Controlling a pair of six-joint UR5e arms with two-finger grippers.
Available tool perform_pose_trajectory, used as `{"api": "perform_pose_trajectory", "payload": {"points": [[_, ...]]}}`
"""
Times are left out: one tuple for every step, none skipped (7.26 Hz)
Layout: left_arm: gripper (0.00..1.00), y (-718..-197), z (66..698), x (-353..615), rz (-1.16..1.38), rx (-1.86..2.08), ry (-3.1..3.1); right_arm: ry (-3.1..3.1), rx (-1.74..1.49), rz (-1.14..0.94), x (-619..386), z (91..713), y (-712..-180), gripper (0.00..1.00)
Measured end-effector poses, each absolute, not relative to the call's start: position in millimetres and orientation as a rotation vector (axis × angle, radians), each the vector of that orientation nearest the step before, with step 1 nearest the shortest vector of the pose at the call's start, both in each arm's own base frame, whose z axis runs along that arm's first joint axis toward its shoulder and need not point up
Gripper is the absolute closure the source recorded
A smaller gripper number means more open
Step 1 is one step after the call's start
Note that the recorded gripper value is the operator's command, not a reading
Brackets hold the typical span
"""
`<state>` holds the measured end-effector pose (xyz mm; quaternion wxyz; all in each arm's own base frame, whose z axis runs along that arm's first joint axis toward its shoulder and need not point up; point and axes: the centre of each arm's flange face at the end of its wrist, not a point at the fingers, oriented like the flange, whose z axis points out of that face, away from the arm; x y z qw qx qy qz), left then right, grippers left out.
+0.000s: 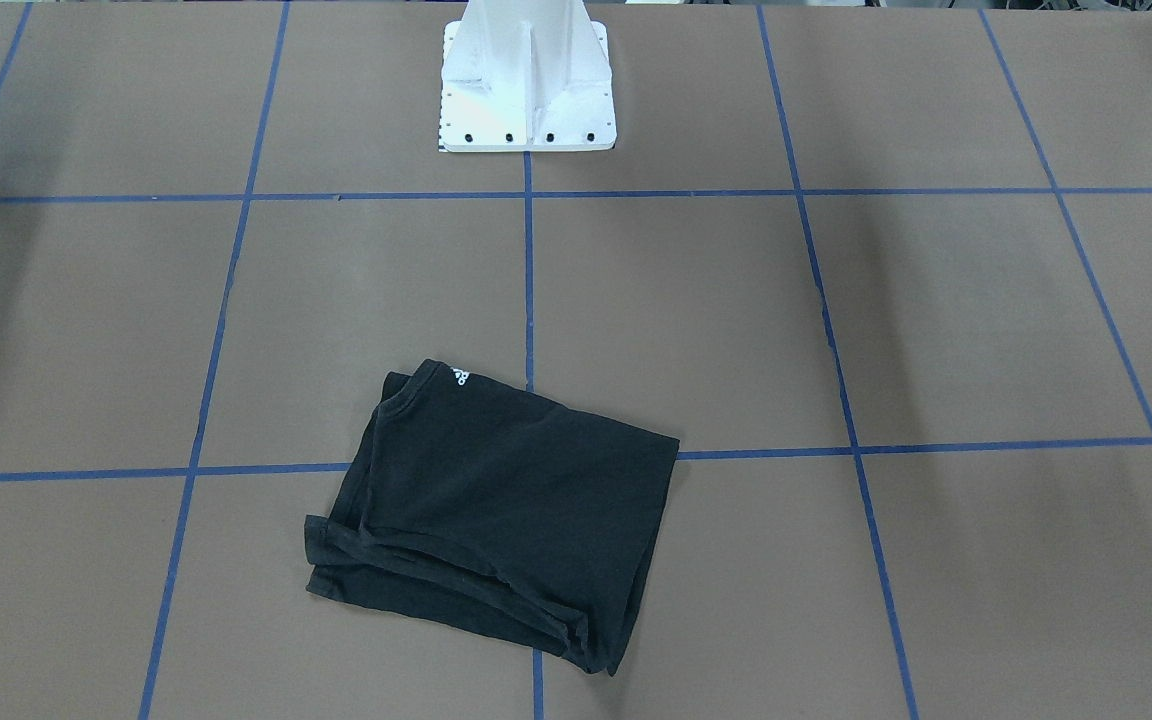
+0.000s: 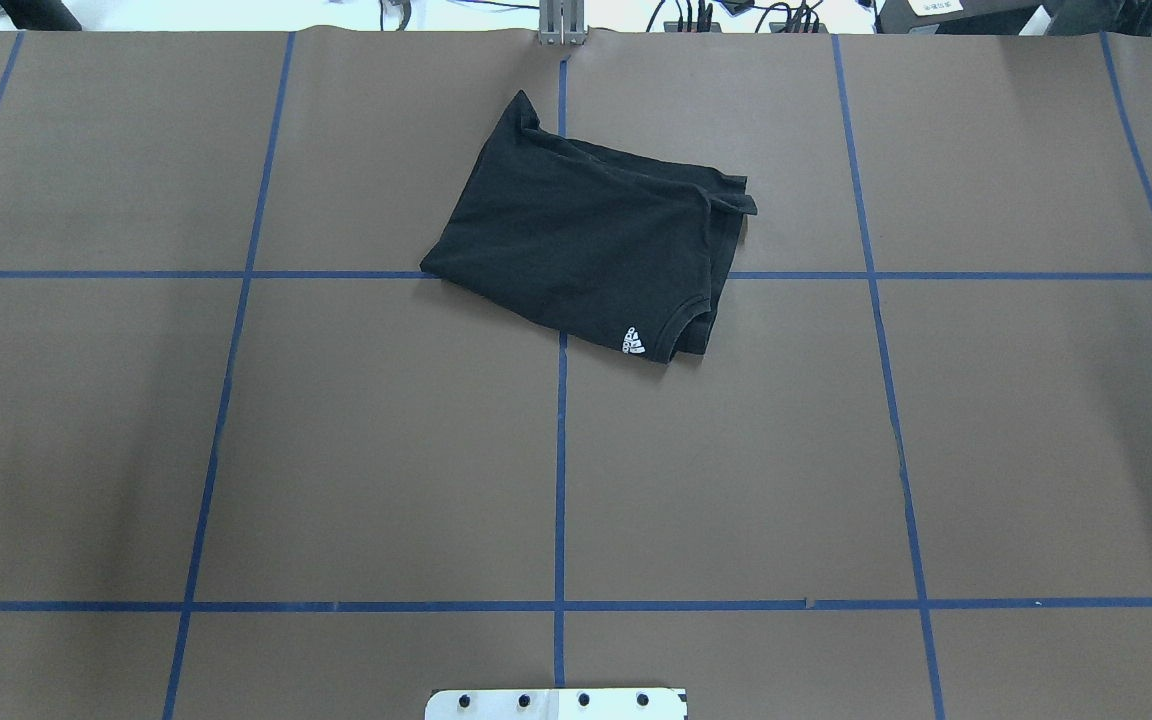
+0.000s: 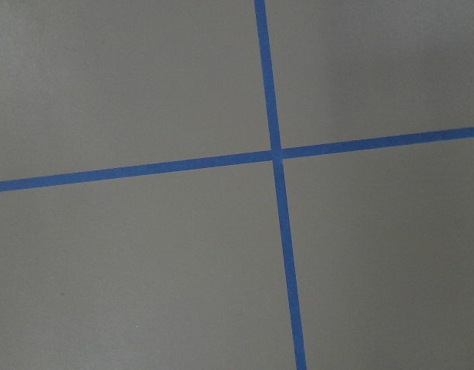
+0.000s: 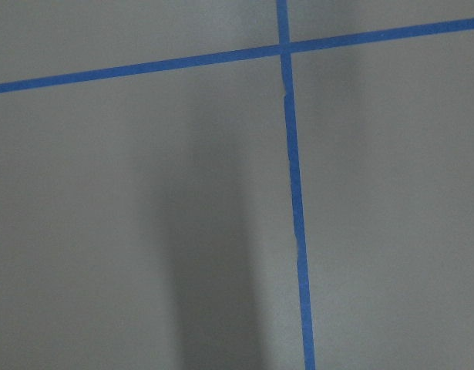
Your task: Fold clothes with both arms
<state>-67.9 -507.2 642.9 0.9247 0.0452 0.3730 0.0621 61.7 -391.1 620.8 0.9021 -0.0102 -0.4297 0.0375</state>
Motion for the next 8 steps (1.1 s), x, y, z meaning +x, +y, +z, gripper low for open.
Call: {"api": "perform_pose_trajectory", "payload": {"points": [[0.0,-508.3,637.7,-69.4,0.132,0.105,0.747,-0.878,-0.003,0.067,63.2,619.4,-393.6,0.0],[0.0,-507.1,636.4,-70.6,0.135,0.11,0.74,-0.855,0.022,0.057,65.0,618.3,-400.2,0.0],[0.0,-505.2,637.1,-71.4,0.134,0.111,0.737,-0.833,0.041,0.05,66.9,619.4,-413.3,0.0],[0.0,-504.6,637.1,-72.1,0.134,0.113,0.737,-0.823,0.045,0.048,68.0,624.9,-430.7,0.0],[0.0,-505.4,635.7,-72.6,0.135,0.117,0.736,-0.82,0.041,0.049,68.5,630.5,-445.0,0.0],[0.0,-507.9,632.6,-72.9,0.138,0.126,0.736,-0.819,0.038,0.051,68.7,633.6,-453.3,0.0],[0.0,-511.6,628.4,-72.9,0.143,0.141,0.735,-0.82,0.035,0.052,68.7,635.3,-456.6,0.0],[0.0,-515.0,625.5,-72.8,0.148,0.159,0.734,-0.821,0.032,0.054,68.7,636.5,-457.7,0.0]]}}
